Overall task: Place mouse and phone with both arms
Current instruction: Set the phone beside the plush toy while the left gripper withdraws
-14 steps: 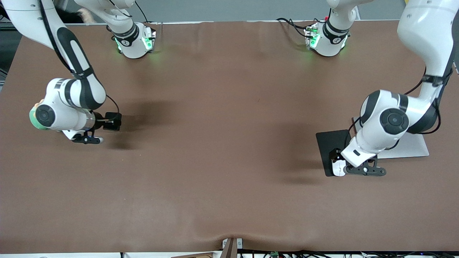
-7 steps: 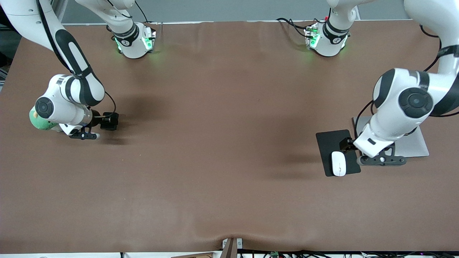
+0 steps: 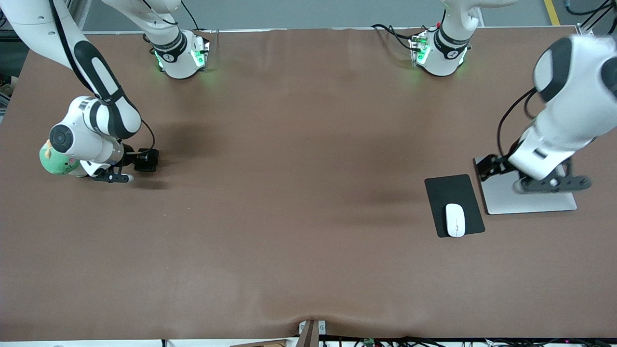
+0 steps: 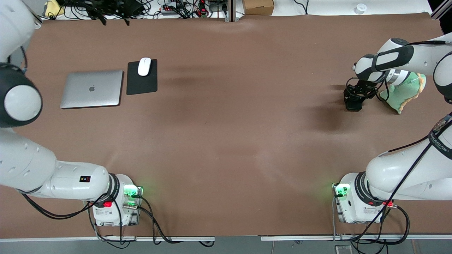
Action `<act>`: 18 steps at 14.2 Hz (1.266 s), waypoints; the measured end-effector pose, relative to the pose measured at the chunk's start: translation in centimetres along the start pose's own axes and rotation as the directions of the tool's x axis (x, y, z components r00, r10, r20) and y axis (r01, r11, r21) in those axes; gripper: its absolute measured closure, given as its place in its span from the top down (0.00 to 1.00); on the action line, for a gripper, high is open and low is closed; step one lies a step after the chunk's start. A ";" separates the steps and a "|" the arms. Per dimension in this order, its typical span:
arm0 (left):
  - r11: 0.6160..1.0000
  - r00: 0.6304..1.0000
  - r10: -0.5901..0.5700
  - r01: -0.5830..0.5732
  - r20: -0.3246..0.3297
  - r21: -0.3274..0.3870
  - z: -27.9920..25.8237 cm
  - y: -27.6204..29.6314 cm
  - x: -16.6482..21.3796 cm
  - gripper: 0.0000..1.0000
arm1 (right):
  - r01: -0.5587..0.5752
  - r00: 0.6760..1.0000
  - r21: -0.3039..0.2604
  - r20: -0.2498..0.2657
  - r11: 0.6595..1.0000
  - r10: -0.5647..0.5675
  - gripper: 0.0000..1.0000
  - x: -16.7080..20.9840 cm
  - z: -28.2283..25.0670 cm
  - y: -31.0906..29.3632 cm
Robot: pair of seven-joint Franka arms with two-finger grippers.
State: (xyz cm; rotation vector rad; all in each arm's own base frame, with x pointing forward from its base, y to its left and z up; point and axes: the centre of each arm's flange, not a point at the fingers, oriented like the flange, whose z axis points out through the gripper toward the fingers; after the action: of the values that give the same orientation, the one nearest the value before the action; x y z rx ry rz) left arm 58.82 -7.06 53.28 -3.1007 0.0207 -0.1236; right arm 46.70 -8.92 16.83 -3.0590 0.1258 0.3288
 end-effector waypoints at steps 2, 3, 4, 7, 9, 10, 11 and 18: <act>1.000 1.000 0.015 -0.015 0.005 -0.002 -2.6 -1.7 -1.3 1.00 | -0.001 1.000 0.000 0.000 1.000 0.001 0.80 0.0 0.0 0.0; 1.000 1.000 0.021 -0.021 0.011 -0.001 -3.6 -2.2 -2.0 1.00 | -0.004 1.000 0.001 -0.001 1.000 0.004 0.84 0.0 0.0 0.2; 1.000 0.999 0.022 -0.023 0.024 0.001 -4.6 -2.5 -2.7 1.00 | -0.008 1.000 0.001 -0.006 1.000 0.008 0.84 0.2 -0.2 0.4; 0.998 0.996 0.058 -0.057 0.062 -0.016 -7.4 -4.4 -4.6 1.00 | 0.005 1.000 0.011 0.025 1.000 -0.006 1.00 1.9 -2.8 0.1; 0.997 0.994 0.070 -0.068 0.080 -0.031 -9.3 -7.0 -5.5 1.00 | 0.030 0.997 0.024 0.075 0.999 -0.032 1.00 4.1 -6.7 -0.9; 0.997 0.994 0.065 -0.062 0.084 -0.037 -9.9 -8.3 -5.9 1.00 | 0.044 0.995 0.026 0.086 0.999 -0.046 1.00 5.0 -9.0 -1.6; 0.998 0.994 0.060 -0.056 0.086 -0.041 -10.4 -9.2 -6.2 1.00 | 0.055 0.994 0.027 0.090 0.998 -0.057 1.00 5.8 -10.9 -2.2; 0.994 0.991 0.107 -0.104 0.084 -0.044 -11.1 -6.5 -6.5 1.00 | 0.075 0.993 0.032 0.089 0.997 -0.077 1.00 8.0 -19.3 -2.9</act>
State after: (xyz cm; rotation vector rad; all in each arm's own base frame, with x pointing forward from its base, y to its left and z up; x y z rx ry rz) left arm 51.54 -0.85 64.07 -3.1324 0.1869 0.0137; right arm 58.80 -7.97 34.12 -3.0045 0.0094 0.4551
